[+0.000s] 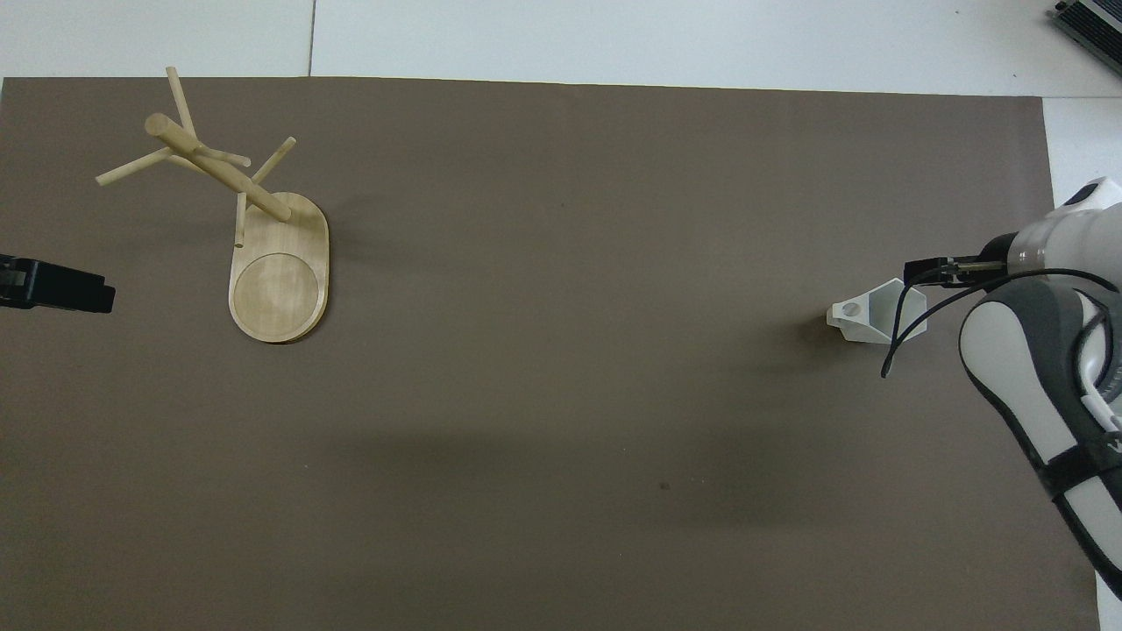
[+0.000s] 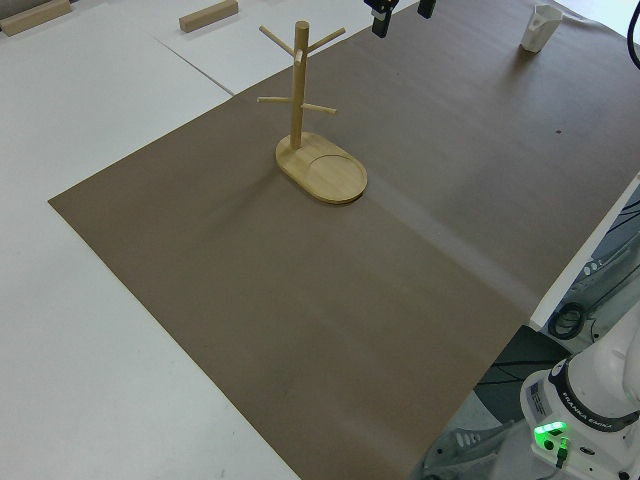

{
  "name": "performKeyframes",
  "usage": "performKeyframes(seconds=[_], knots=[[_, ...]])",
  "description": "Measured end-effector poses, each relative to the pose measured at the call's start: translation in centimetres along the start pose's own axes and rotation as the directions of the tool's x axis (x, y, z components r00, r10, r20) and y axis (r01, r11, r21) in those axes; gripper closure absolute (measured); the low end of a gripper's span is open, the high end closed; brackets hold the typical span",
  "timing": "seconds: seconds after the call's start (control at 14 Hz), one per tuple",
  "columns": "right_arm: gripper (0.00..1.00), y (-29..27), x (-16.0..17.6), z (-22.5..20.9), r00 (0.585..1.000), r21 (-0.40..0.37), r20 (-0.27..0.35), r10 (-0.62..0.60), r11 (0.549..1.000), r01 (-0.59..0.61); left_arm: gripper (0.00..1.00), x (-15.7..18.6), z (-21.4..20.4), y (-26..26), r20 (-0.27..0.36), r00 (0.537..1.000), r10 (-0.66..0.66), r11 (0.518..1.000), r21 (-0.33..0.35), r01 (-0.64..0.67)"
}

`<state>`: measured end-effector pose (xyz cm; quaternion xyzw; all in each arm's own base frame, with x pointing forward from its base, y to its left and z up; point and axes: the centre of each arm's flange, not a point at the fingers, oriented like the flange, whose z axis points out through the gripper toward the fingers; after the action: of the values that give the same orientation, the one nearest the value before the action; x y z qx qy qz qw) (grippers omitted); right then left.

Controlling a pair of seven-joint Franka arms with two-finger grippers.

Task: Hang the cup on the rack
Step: 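Reach the right gripper to the white mug and grasp its rim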

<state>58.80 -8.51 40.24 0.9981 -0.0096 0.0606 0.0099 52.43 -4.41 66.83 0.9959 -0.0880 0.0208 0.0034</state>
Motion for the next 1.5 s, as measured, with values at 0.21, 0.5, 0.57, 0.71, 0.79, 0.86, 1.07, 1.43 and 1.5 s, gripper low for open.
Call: performKeyframes(seconds=[0.21, 0.5, 0.57, 0.71, 0.79, 0.86, 1.07, 1.43, 1.5], knots=[[0.00, -0.2, -0.4, 2.5, 1.000, 0.001, 0.031, -0.003, 1.000, 0.003, 0.00, 0.0, 0.0, 0.0, 0.000, 1.000, 0.000, 1.000, 0.000, 0.000], [0.00, -0.4, -0.5, 2.8, 1.000, 0.000, 0.026, -0.006, 1.000, 0.006, 0.00, 0.0, 0.0, 0.0, 0.000, 1.000, 0.000, 1.000, 0.000, 0.000], [0.00, -0.4, -0.5, 2.9, 1.000, 0.000, 0.027, -0.006, 1.000, 0.006, 0.00, 0.0, 0.0, 0.0, 0.000, 1.000, 0.000, 1.000, 0.000, 0.000], [0.00, -0.4, -0.6, 3.0, 0.999, 0.001, 0.030, -0.018, 1.000, 0.018, 0.00, 0.0, 0.0, 0.0, 0.000, 1.000, -0.001, 1.000, 0.000, 0.001], [0.00, -0.3, -0.8, 3.3, 0.999, 0.002, 0.037, -0.031, 1.000, 0.031, 0.00, 0.0, 0.0, 0.0, 0.000, 1.000, -0.001, 1.000, 0.000, 0.001], [0.00, -0.3, -1.0, 3.6, 0.998, 0.003, 0.044, -0.047, 0.999, 0.047, 0.00, 0.0, 0.0, 0.0, 0.000, 1.000, -0.001, 1.000, 0.000, 0.001], [0.00, 0.2, -1.2, 3.8, 0.996, 0.004, 0.049, -0.080, 0.997, 0.080, 0.00, 0.0, 0.0, 0.0, 0.000, 1.000, -0.001, 1.000, 0.000, 0.001], [0.13, 0.2, -1.2, 3.7, 0.996, 0.004, 0.048, -0.082, 0.997, 0.082, 0.00, 0.0, 0.0, 0.0, 0.000, 1.000, -0.001, 1.000, 0.000, 0.001], [0.22, 0.2, -1.2, 3.7, 0.996, 0.004, 0.048, -0.082, 0.997, 0.082, 0.00, 0.0, 0.0, 0.0, 0.000, 1.000, -0.001, 1.000, 0.000, 0.001]])
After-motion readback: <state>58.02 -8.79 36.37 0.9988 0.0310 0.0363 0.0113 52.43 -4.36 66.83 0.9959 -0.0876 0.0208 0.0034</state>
